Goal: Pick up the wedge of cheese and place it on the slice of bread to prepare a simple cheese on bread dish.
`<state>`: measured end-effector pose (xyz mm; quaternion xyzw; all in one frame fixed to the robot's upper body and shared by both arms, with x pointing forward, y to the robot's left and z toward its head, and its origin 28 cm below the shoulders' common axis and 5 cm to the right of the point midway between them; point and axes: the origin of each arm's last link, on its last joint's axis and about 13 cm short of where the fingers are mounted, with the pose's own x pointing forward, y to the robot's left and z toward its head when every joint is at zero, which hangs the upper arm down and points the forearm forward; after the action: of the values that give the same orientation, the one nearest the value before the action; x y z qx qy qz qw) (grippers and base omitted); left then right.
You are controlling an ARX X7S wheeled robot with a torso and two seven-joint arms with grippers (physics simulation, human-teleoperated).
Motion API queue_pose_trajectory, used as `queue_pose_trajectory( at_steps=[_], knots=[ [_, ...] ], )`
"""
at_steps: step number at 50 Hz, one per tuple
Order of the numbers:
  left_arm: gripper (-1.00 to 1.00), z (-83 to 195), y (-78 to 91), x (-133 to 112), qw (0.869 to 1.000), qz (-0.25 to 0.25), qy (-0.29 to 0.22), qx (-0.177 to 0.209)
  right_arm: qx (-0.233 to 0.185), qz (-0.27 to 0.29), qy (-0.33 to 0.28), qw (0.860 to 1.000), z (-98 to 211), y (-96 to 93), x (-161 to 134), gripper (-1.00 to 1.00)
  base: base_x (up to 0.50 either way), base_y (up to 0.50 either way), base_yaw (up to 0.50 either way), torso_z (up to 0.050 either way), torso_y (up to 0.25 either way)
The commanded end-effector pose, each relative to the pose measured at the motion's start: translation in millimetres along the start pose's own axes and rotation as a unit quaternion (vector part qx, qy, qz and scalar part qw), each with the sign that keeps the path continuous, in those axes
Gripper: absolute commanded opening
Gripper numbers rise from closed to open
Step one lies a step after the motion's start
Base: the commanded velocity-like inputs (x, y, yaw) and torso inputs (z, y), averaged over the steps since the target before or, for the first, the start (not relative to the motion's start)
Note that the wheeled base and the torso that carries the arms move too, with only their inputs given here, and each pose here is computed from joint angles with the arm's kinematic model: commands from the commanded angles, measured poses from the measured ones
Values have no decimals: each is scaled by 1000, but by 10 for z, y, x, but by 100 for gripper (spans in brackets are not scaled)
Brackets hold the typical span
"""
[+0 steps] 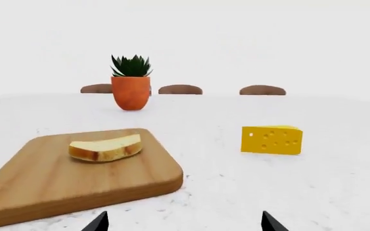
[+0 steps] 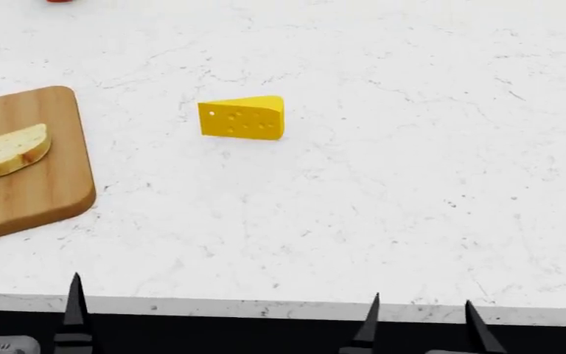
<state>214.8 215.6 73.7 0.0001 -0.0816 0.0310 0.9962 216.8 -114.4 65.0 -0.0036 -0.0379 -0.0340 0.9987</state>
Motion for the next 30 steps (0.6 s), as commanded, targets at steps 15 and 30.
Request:
queue_pose_trajectory(
  at_steps=[15, 30],
  knots=[
    [100, 685, 25, 161, 998, -12, -64, -1, -14, -39, -62, 997, 681, -205, 258, 100, 0, 0, 0, 0, 0],
    [100, 1267, 61, 335, 992, -13, -122, 35, -34, -45, -120, 991, 1166, -244, 391, 100, 0, 0, 0, 0, 0]
  ],
)
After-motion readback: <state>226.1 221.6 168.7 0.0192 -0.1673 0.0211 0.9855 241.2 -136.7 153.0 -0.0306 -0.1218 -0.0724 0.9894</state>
